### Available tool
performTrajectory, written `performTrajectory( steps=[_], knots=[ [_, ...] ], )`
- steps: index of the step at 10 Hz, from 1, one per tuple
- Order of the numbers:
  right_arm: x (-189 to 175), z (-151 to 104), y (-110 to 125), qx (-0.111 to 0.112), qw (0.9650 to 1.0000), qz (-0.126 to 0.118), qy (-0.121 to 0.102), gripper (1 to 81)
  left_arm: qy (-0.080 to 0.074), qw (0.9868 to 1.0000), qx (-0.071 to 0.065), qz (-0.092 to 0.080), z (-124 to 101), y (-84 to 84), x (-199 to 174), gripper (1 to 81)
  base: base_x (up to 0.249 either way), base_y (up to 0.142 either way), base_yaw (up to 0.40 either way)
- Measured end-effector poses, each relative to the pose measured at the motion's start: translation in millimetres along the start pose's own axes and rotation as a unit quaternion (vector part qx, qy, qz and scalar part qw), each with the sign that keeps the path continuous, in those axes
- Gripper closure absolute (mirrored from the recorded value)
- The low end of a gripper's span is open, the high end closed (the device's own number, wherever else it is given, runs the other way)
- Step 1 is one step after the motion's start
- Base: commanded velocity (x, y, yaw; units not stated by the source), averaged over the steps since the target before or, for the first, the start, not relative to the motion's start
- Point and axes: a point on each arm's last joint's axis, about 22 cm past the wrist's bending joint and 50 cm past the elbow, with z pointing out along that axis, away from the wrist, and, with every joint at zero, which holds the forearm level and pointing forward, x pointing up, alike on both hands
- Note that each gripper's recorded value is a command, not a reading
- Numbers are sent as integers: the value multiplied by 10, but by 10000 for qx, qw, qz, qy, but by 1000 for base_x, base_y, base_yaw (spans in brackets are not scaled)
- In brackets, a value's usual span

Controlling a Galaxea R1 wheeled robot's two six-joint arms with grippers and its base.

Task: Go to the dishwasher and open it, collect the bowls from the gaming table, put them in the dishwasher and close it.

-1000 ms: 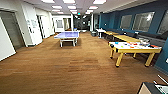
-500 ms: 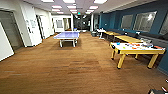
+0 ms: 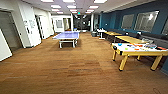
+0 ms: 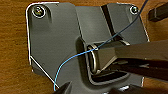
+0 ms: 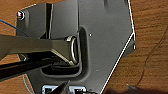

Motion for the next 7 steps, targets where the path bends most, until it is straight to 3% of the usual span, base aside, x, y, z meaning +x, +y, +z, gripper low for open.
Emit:
performTrajectory(
  steps=[7],
  knots=[
    [-4, -5, 27, -18, 10000, 1, -2, 10, 0, 10000, 2, 0, 0, -1, 0, 10, 237, 0, 0]
  ],
)
